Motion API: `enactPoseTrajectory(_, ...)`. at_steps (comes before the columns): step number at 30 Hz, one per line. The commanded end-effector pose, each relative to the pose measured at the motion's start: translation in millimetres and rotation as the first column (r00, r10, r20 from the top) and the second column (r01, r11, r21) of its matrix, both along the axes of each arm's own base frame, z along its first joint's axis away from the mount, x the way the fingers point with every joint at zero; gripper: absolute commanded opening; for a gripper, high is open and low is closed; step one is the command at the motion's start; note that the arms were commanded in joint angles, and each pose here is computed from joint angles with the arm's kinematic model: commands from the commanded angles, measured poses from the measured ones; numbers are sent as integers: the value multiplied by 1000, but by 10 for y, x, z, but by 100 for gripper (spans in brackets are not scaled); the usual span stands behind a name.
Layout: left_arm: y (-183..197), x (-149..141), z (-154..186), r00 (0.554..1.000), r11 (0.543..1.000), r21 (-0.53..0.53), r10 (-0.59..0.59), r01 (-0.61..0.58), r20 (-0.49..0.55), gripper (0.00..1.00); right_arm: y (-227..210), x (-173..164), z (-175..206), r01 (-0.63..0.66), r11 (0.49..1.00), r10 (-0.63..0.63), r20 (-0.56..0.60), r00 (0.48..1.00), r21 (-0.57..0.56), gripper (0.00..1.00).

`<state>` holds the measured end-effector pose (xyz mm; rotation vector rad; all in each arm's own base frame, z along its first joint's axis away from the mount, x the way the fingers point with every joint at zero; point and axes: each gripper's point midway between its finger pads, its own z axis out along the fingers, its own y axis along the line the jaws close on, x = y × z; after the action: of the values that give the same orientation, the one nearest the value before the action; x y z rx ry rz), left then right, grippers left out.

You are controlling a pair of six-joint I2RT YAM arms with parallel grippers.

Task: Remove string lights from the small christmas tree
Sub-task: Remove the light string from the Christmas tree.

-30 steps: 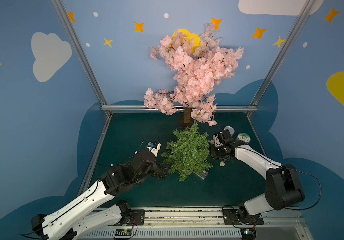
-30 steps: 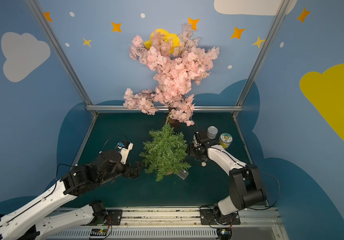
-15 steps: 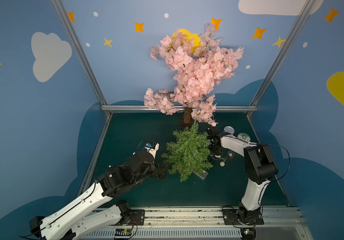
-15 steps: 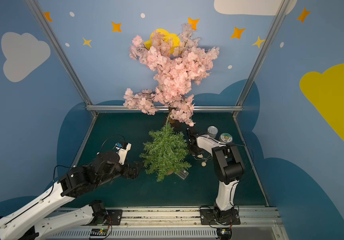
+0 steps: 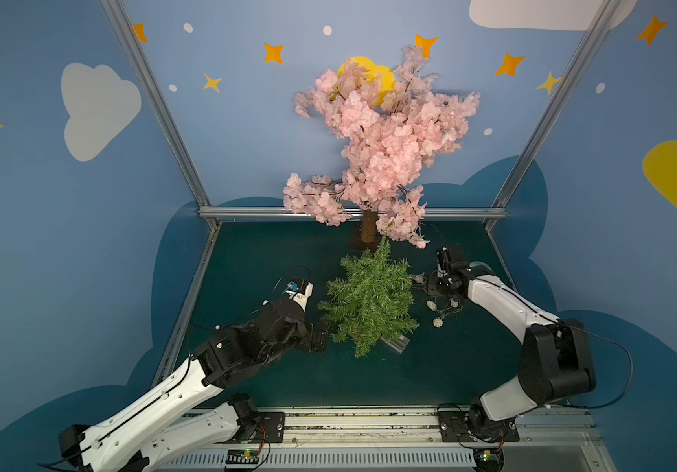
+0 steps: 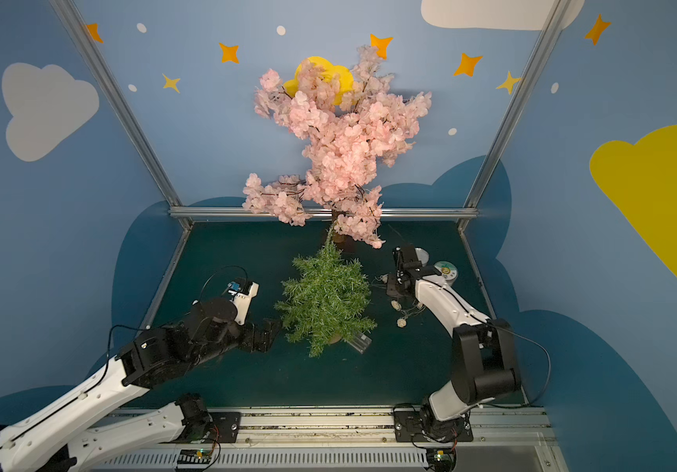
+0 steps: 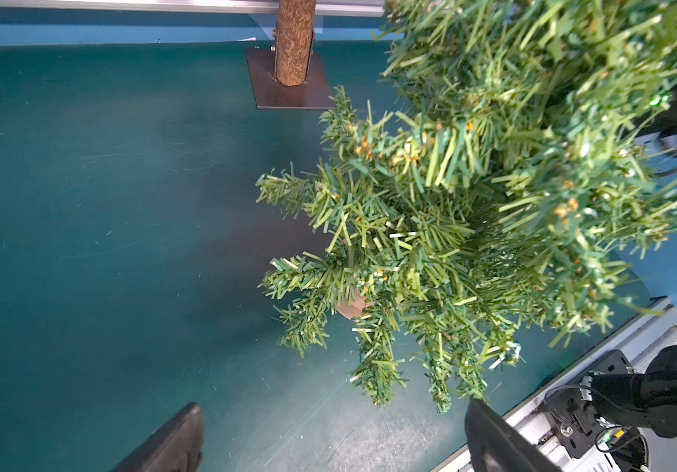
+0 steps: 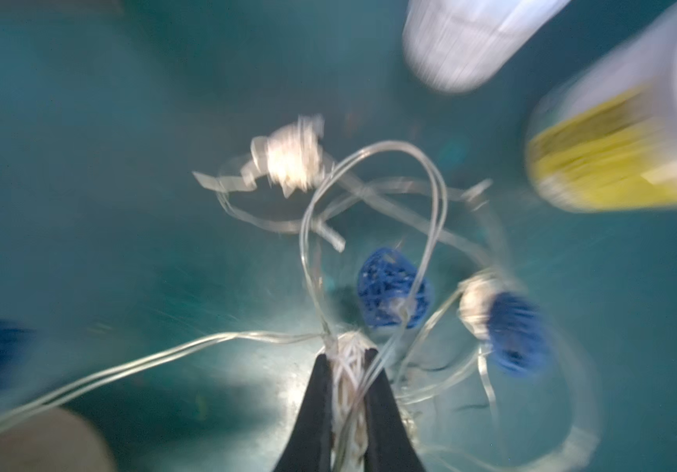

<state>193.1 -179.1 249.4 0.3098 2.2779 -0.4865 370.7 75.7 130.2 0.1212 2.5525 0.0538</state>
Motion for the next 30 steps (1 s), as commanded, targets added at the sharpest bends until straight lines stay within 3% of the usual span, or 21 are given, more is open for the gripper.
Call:
enactPoseTrajectory(1, 43, -3, -21, 1000, 1000, 6, 9, -9, 4, 99, -49, 18, 407, 13, 999, -18, 101, 995, 49, 0)
enactPoseTrajectory(12, 2, 8, -60, 1000, 1000, 3, 5, -5, -9, 99, -255, -104, 1201, 39, 992, -69, 258, 964, 117, 0)
enactPoseTrajectory(20, 59, -15, 13, 1000, 1000, -17, 18, -18, 6, 99, -431, -285, 1380, 101, 991, -122, 274, 954, 91, 0)
enactPoseTrajectory(25, 131, -23, 21, 999, 1000, 2, 30, -30, 18, 99, -502, -421, 1189, 133, 988, -146, 201, 969, 76, 0)
enactPoseTrajectory(26, 162, -16, 24, 999, 999, 13, 40, -41, 21, 99, -508, -436, 1102, 138, 988, -149, 171, 974, 72, 4)
enactPoseTrajectory(27, 210, -5, 23, 998, 998, 26, 62, -62, 22, 99, -497, -446, 1022, 136, 988, -145, 141, 979, 72, 18)
enactPoseTrajectory(28, 272, 12, 12, 996, 995, 44, 89, -90, 22, 99, -482, -466, 947, 134, 988, -142, 111, 984, 75, 43)
enactPoseTrajectory(29, 329, 30, -22, 994, 992, 63, 109, -110, 15, 99, -471, -493, 884, 139, 987, -145, 86, 986, 81, 57)
enactPoseTrajectory(30, 383, 49, -58, 992, 989, 78, 127, -127, 5, 99, -464, -517, 841, 141, 986, -147, 72, 987, 86, 62)
